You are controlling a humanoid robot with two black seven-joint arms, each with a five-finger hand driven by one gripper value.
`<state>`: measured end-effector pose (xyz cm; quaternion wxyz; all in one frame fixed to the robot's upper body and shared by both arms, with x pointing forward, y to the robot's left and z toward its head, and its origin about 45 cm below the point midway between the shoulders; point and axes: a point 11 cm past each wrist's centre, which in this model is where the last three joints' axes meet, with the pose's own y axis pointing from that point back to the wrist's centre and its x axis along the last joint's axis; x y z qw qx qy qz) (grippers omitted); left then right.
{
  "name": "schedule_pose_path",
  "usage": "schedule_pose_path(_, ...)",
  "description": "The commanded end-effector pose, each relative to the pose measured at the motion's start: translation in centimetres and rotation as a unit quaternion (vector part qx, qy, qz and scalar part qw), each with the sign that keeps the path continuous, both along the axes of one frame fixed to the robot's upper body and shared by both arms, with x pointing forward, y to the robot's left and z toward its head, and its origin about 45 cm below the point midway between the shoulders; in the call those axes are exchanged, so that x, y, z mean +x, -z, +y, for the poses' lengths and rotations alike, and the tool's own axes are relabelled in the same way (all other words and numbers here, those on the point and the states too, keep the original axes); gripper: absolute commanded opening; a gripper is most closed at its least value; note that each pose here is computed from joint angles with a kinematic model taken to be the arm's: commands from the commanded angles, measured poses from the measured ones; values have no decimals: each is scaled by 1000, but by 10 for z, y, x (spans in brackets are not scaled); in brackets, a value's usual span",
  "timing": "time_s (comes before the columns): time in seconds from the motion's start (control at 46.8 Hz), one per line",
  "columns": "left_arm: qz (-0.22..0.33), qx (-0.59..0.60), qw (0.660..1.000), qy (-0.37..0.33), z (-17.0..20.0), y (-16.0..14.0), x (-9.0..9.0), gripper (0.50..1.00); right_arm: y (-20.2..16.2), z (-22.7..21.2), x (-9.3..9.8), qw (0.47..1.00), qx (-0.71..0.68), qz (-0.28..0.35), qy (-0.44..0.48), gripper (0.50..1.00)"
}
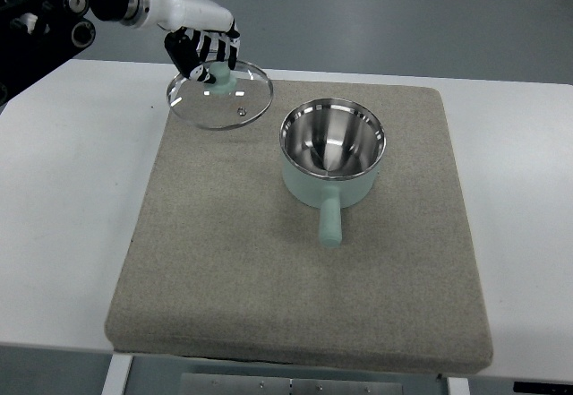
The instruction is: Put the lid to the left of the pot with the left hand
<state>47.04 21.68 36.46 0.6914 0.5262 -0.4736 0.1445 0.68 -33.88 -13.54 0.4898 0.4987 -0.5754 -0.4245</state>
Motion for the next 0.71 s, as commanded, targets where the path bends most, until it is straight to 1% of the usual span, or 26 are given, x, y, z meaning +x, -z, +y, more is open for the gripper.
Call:
schedule_pose_path(0.0,15,-1,1000,-8,8,15,-2,500,0,0,0,1000,0,0,0,924)
schedule_pose_path(0.235,48,3,998,-32,24,49,-5,500,0,0,0,1000,0,0,0,924)
schedule_pose_path(0.364,49,-7,998,-39,28,63,-6,500,0,0,0,1000,0,0,0,924)
schedule_pose_path(0.449,48,-15,998,-42,27,63,-5,500,0,0,0,1000,0,0,0,924)
schedule_pose_path(0.556,20,-37,998,-45,26,53,0,500,0,0,0,1000,0,0,0,924)
schedule_pose_path(0.578,11,-47,998,-47,26,50,2,584,0,0,0,1000,0,0,0,924)
schedule_pose_path(0.599,2,-59,997,-50,26,47,3,678,0,0,0,1000,0,0,0,924)
schedule_pose_path(0.62,-7,-73,996,-55,28,44,5,760,0,0,0,1000,0,0,0,924)
schedule_pose_path(0.642,-15,-88,994,-61,28,42,7,829,0,0,0,1000,0,0,0,924)
schedule_pose_path(0.684,-26,-123,989,-76,31,38,11,938,0,0,0,1000,0,0,0,924)
